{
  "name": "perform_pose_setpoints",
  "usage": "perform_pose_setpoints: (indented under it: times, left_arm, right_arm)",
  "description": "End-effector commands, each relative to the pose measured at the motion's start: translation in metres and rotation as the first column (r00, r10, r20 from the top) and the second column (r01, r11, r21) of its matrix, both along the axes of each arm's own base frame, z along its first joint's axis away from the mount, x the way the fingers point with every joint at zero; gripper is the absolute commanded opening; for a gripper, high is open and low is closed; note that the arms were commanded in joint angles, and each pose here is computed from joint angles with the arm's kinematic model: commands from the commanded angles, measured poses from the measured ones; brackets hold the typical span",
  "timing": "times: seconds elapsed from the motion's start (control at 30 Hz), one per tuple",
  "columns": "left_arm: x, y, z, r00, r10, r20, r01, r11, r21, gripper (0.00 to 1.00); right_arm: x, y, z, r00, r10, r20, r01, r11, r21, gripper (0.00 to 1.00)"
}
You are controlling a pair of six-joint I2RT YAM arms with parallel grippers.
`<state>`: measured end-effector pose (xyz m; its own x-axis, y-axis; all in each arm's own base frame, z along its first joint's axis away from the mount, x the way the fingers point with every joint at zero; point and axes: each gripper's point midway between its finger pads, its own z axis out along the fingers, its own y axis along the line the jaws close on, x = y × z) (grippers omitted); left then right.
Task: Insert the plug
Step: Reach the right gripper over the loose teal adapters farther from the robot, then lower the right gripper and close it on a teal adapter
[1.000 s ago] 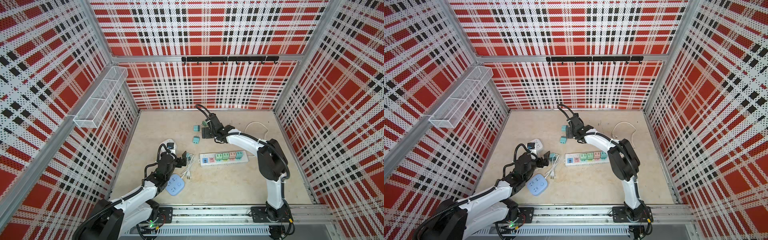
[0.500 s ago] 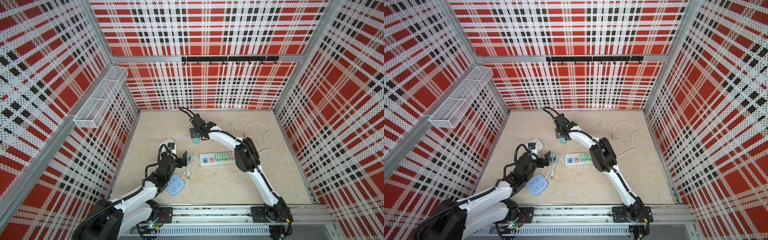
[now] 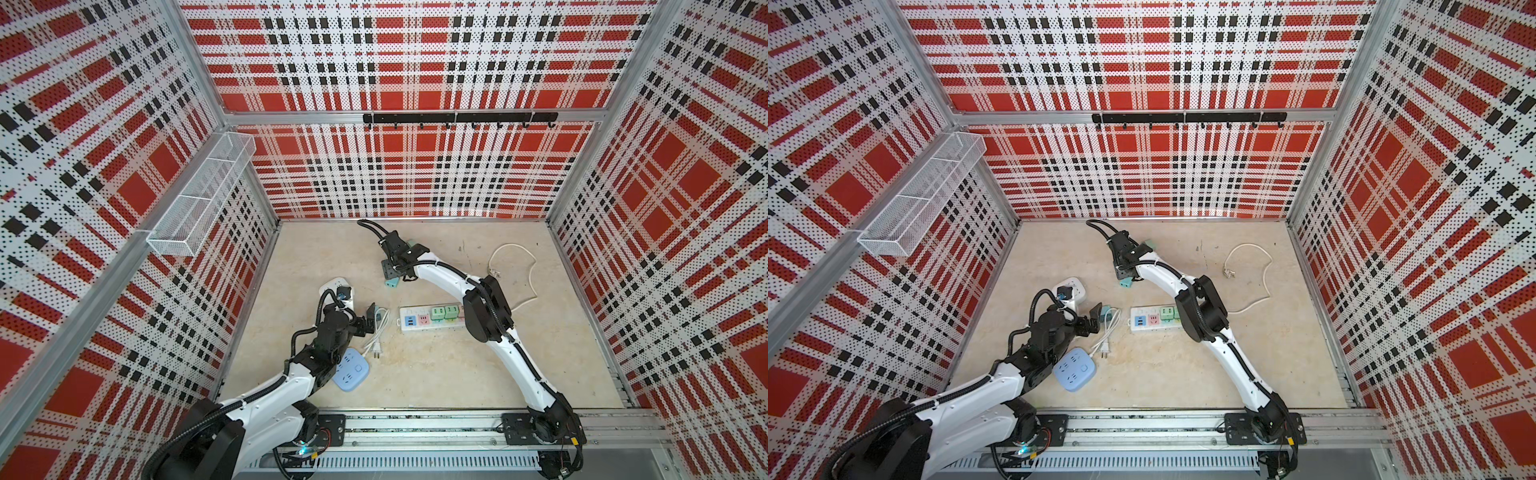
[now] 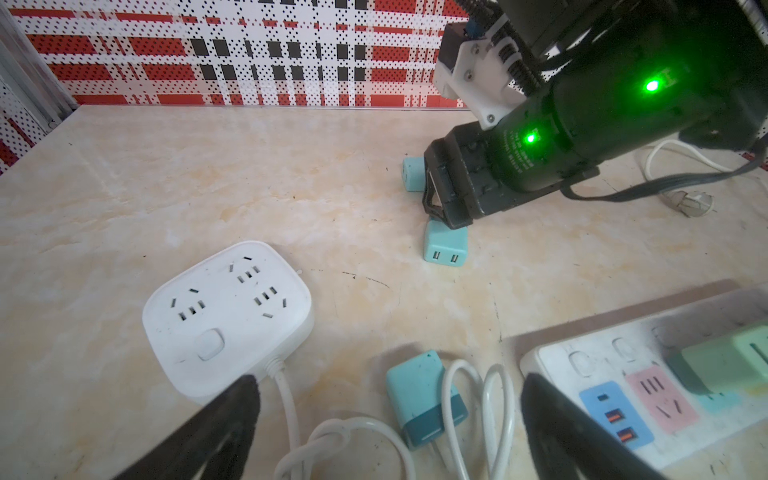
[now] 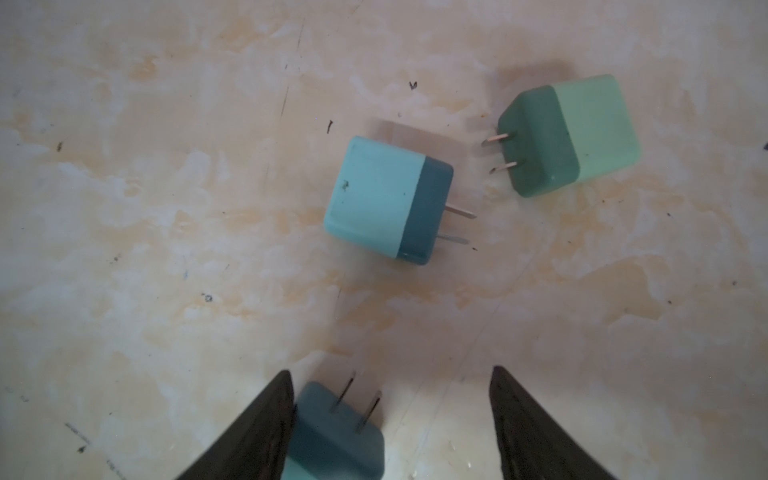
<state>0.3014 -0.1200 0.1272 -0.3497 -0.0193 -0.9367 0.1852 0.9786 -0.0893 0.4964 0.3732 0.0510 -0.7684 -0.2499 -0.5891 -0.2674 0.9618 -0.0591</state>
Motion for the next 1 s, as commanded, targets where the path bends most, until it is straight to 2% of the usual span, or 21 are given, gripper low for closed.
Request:
perform_pose_setpoints:
  times: [0.0, 0.53, 0.73, 0.83, 0.97]
  left_arm:
    - [0.001, 0.002, 0.005, 1.000, 0.016, 0.024, -0.016, 1.000, -0.011, 0.99]
    - [0.000, -0.001, 0.005, 1.000, 0.007, 0.029, -0.007, 1.000, -0.004, 0.99]
    - [0.000, -0.001, 0.006, 1.000, 0.008, 0.031, -0.008, 1.000, -0.001, 0.99]
    - [0.000, -0.001, 0.005, 1.000, 0.007, 0.029, -0.007, 1.000, -0.001, 0.99]
    - [-0.001, -0.001, 0.006, 0.999, 0.009, 0.032, -0.009, 1.000, -0.001, 0.99]
  right_arm:
    - [0.000, -0.017, 0.000, 0.999, -0.042, 0.011, 0.042, 0.999, -0.026, 0.73]
    - [-0.043, -0.063, 0.004, 0.993, -0.121, 0.007, 0.121, 0.993, -0.006, 0.63]
    - [-0.051, -0.072, 0.041, 0.991, -0.117, 0.060, 0.115, 0.993, 0.037, 0.63]
    - [-0.057, -0.065, 0.061, 0.995, -0.057, 0.086, 0.049, 0.995, 0.086, 0.65]
    - [-0.074, -0.040, 0.074, 0.980, 0.151, 0.129, -0.173, 0.969, 0.174, 0.71]
